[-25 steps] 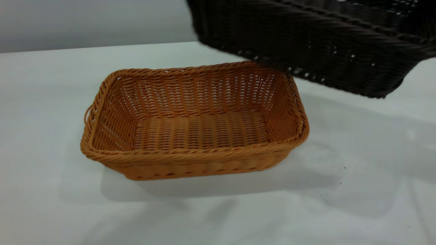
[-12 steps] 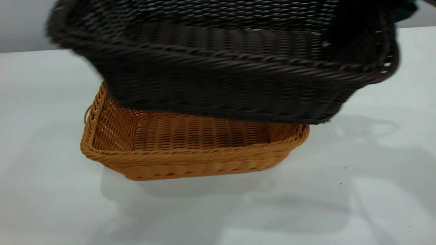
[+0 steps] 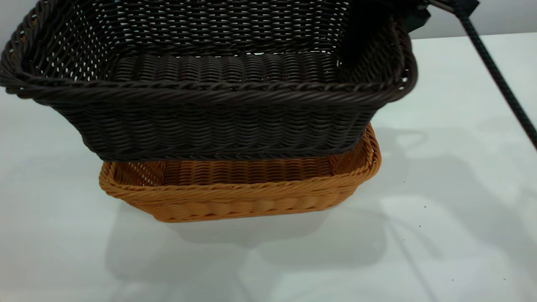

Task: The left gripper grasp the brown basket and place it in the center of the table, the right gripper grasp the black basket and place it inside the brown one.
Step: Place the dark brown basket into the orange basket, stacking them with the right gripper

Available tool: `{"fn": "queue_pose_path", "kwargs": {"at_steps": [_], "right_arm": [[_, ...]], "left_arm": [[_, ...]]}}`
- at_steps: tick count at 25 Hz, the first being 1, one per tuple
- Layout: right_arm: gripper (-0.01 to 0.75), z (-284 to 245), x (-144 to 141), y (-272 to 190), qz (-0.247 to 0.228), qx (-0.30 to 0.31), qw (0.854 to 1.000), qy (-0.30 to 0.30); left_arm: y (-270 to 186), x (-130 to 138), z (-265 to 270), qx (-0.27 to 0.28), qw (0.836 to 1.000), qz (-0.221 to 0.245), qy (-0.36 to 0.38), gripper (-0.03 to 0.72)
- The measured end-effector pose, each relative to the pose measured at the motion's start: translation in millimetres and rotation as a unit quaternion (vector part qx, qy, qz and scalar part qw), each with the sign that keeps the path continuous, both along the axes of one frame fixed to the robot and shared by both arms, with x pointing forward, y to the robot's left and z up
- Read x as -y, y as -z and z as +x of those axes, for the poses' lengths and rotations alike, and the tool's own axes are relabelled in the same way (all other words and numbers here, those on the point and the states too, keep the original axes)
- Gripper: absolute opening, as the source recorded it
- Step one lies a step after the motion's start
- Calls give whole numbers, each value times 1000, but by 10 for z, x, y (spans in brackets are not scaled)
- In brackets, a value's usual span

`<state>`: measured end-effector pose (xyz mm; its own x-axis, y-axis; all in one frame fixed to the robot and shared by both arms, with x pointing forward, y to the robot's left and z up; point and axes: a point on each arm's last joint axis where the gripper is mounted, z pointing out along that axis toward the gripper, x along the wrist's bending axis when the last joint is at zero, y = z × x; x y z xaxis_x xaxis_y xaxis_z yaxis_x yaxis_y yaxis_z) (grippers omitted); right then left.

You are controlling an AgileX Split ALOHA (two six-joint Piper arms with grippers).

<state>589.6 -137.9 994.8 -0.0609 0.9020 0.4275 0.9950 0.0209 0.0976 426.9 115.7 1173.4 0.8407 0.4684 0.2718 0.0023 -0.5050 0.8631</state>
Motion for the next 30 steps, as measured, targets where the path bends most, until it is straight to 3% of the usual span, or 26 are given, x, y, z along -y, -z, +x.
{"fn": "queue_pose_path", "kwargs": {"at_steps": [14,30], "right_arm": [[118,172,-48,308,-14,-10,1000,-10],[118,282,-66,350,-9,17,1000,22]], "left_arm": [[3,1,1,0,1000,1,0,490],[4,2,2,0,1000,1,1,490]]}}
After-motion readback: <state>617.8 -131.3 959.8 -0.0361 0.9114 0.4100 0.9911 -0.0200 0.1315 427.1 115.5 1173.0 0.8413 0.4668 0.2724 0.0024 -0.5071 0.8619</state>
